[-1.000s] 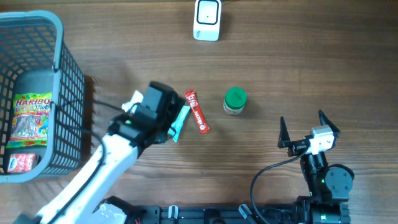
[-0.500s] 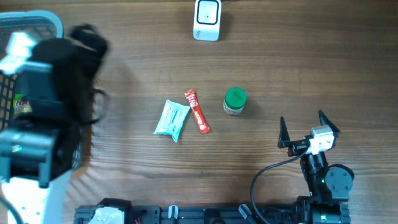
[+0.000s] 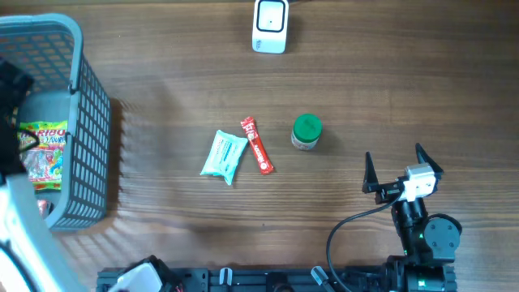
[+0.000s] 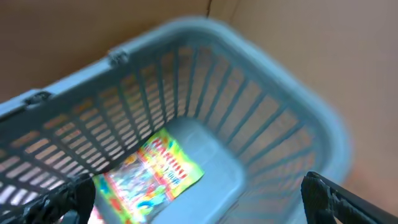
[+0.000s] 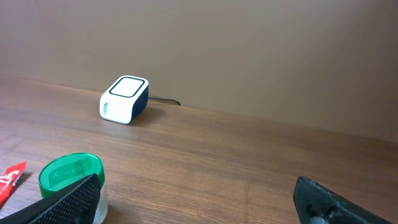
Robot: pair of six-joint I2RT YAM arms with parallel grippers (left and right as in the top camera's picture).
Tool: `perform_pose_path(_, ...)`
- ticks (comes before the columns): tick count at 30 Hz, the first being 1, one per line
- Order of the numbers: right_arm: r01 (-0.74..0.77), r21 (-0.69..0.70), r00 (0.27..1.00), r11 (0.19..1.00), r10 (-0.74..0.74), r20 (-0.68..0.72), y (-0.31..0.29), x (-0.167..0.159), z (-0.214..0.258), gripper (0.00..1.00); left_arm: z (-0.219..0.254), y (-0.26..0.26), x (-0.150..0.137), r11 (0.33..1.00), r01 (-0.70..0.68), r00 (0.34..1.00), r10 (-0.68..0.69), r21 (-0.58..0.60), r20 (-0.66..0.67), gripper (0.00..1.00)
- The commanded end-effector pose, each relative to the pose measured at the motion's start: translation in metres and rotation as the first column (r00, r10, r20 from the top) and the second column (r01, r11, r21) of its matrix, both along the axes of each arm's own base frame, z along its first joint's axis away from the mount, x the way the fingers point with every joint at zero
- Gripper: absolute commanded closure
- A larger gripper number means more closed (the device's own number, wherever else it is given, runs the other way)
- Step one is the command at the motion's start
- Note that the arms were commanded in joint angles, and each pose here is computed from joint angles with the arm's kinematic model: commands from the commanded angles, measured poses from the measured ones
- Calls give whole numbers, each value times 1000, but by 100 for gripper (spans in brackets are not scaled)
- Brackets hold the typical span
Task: Scan the item barcode
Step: 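Reach into the basket and grasp the Haribo bag with the left gripper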
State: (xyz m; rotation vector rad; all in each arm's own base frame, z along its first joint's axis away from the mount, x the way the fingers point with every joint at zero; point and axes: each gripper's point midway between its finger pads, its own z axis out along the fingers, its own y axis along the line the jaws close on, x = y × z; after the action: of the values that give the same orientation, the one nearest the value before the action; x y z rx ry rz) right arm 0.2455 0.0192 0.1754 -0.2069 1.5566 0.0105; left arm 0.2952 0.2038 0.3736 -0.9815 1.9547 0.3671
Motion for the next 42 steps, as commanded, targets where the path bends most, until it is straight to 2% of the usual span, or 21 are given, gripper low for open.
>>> perform_pose_path(1, 8, -6, 1000, 1000, -8, 11, -1, 0, 2, 0, -48, 11, 21, 971, 231, 925, -197, 68, -325, 0)
perform_pose_path(2, 8, -6, 1000, 1000, -8, 11, -1, 0, 2, 0, -70, 15, 21, 961, 274, 876, -234, 36, -421, 0)
perform_pose_path(6, 8, -6, 1000, 1000, -8, 11, -1, 0, 2, 0, -98, 34, 18, 970, 242, 852, -220, -15, -476, 0)
perform_pose_path(11, 8, -6, 1000, 1000, -8, 11, -1, 0, 2, 0, -122, 44, 20, 960, 251, 858, -279, -122, -431, 0)
perform_pose_path(13, 8, -6, 1000, 1000, -8, 11, -1, 0, 2, 0, -131, 48, 20, 946, 290, 835, -323, -142, -446, 0)
perform_pose_path(16, 8, -6, 1000, 1000, -8, 11, -1, 0, 2, 0, -153, 57, 21, 942, 278, 817, -335, -189, -469, 0)
perform_pose_path(21, 9, -6, 1000, 1000, -9, 11, -1, 0, 2, 0, -216, 63, 8, 915, 294, 672, -403, -276, -621, 0)
perform_pose_path(24, 8, -6, 1000, 1000, -8, 11, -1, 0, 2, 0, -245, 75, -3, 934, 250, 617, -358, -257, -701, 4)
perform_pose_path(25, 9, -6, 1000, 1000, -9, 11, -1, 0, 2, 0, -256, 79, -10, 936, 248, 575, -350, -251, -739, 4)
perform_pose_path(28, 8, -6, 1000, 1000, -8, 11, -1, 0, 2, 0, -268, 91, -18, 948, 243, 514, -306, -206, -802, 0)
perform_pose_path(34, 9, -6, 1000, 1000, -9, 11, -1, 0, 2, 0, -290, 104, -3, 949, 267, 532, -288, -165, -796, 0)
perform_pose_path(40, 8, -6, 1000, 1000, -8, 11, -1, 0, 2, 0, -333, 98, -1, 929, 264, 491, -361, -259, -793, 0)
perform_pose_path(42, 8, -6, 1000, 1000, -8, 11, -1, 0, 2, 0, -354, 89, -1, 905, 271, 485, -422, -327, -766, 0)
